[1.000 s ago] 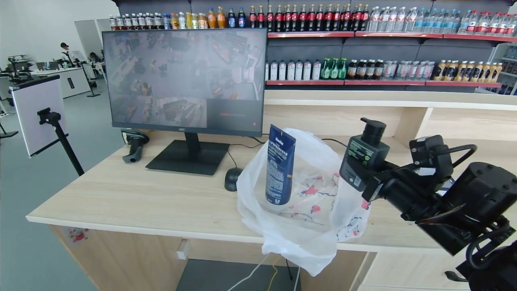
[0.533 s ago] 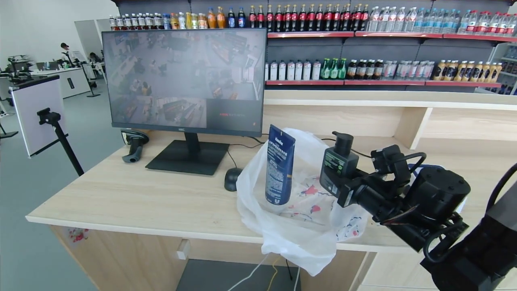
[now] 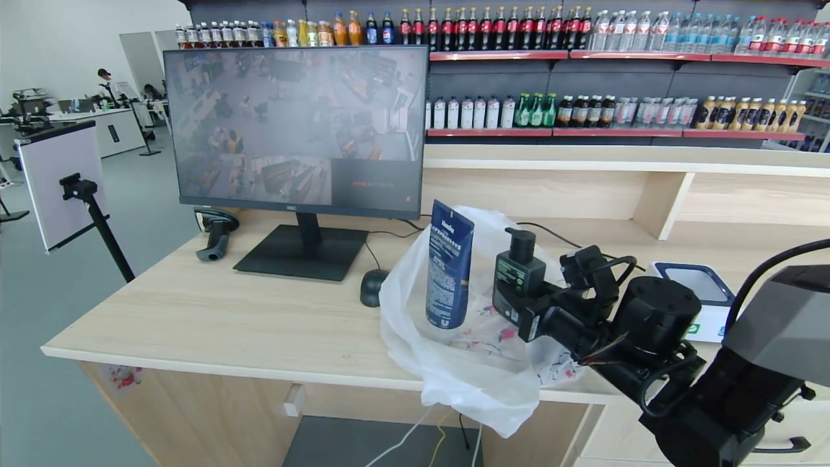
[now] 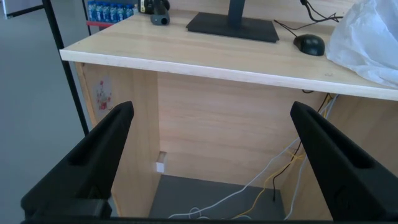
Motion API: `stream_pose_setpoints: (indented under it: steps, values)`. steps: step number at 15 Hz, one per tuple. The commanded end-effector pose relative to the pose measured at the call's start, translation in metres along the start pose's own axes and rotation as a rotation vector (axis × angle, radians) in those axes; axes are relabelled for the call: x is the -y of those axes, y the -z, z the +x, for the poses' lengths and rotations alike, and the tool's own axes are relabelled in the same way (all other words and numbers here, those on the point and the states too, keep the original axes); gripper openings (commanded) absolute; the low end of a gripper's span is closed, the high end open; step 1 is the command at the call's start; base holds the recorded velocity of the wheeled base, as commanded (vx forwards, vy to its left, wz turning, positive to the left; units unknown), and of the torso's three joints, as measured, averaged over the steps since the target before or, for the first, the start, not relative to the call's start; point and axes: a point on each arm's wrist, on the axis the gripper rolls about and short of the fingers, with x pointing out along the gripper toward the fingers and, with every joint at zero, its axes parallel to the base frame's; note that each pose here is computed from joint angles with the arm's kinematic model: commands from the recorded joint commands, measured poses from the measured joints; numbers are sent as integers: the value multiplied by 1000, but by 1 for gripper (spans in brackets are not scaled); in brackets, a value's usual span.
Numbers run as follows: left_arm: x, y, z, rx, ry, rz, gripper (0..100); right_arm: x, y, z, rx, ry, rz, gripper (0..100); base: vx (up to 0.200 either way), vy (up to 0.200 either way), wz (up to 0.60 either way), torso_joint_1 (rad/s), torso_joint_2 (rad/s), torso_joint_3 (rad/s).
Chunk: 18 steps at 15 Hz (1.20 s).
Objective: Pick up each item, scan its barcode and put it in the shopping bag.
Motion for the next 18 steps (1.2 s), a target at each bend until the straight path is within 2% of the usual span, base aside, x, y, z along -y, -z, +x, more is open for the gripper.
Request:
stream_pose_setpoints:
  steps: [1,5,7,9,18]
  values:
    - [0,0,0,1,-1,0,100,0,7,4,-16,-2,0,0,0,0,0,0,0,0]
    - [0,0,0,1,-2,0,100,0,16,4,-46,-2,1,0,0,0,0,0,0,0]
    - [0,0,0,1,-1,0,100,0,14,7,-33,-2,0,0,0,0,0,0,0,0]
    - [0,0,0,1,-1,0,100,2,-11,27,97,11,1,0,0,0,0,0,0,0]
    - [0,0,0,1,-1,1,100,-1,20,24,-16,-5,9,0,0,0,0,0,0,0]
